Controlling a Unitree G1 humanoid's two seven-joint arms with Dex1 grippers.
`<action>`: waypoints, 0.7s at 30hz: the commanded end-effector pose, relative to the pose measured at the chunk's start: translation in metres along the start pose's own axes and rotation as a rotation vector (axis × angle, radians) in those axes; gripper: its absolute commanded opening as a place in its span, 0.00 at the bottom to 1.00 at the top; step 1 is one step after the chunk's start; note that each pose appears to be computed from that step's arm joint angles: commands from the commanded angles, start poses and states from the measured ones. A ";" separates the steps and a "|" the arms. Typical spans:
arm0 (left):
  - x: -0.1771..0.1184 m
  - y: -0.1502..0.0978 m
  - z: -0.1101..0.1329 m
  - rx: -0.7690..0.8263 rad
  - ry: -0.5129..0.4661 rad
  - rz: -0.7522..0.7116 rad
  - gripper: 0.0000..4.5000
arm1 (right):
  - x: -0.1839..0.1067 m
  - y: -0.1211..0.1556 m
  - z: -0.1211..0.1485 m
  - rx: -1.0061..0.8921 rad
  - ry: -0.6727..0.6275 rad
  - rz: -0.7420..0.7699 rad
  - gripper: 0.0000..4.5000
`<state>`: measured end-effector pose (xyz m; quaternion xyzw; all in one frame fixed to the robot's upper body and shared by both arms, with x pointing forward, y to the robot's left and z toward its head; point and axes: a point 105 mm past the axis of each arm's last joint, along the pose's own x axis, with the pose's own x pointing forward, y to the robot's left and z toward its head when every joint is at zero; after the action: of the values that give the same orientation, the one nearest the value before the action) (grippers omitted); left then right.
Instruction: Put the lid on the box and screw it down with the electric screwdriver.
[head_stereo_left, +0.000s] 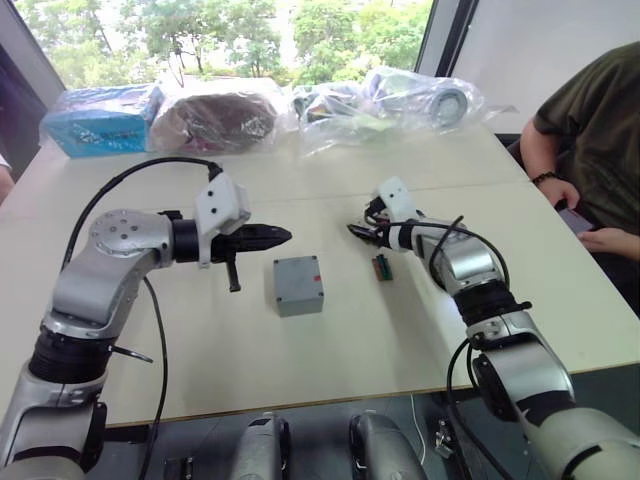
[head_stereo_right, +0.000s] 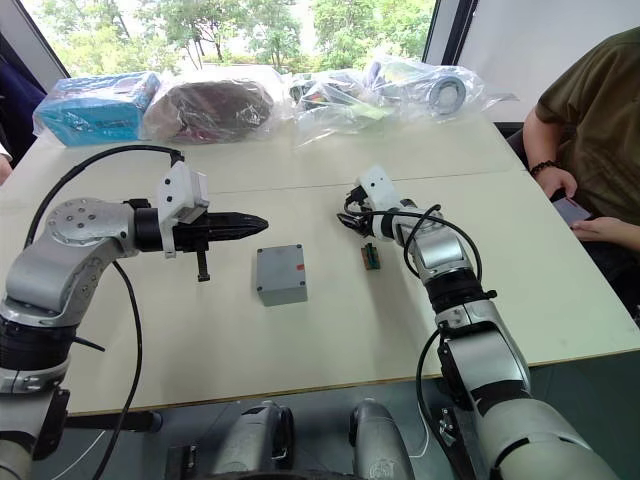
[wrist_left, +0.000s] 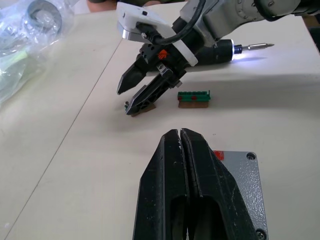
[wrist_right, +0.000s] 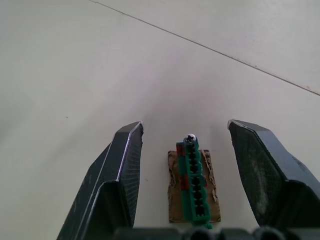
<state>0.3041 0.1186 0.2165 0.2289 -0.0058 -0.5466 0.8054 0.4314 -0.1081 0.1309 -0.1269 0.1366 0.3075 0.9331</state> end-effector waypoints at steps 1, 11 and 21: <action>-0.001 0.000 0.009 0.036 -0.013 0.005 0.00 | 0.000 -0.004 0.020 -0.018 -0.064 -0.001 0.62; -0.001 0.000 0.010 0.042 -0.013 0.007 0.00 | 0.002 -0.004 0.014 0.005 -0.054 0.010 0.23; 0.000 0.000 0.007 0.037 -0.004 0.004 0.00 | -0.003 -0.007 0.022 0.012 -0.072 -0.003 0.01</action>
<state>0.3046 0.1188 0.2165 0.2289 -0.0055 -0.5443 0.8070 0.4336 -0.1118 0.1250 -0.1100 0.1473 0.3093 0.9330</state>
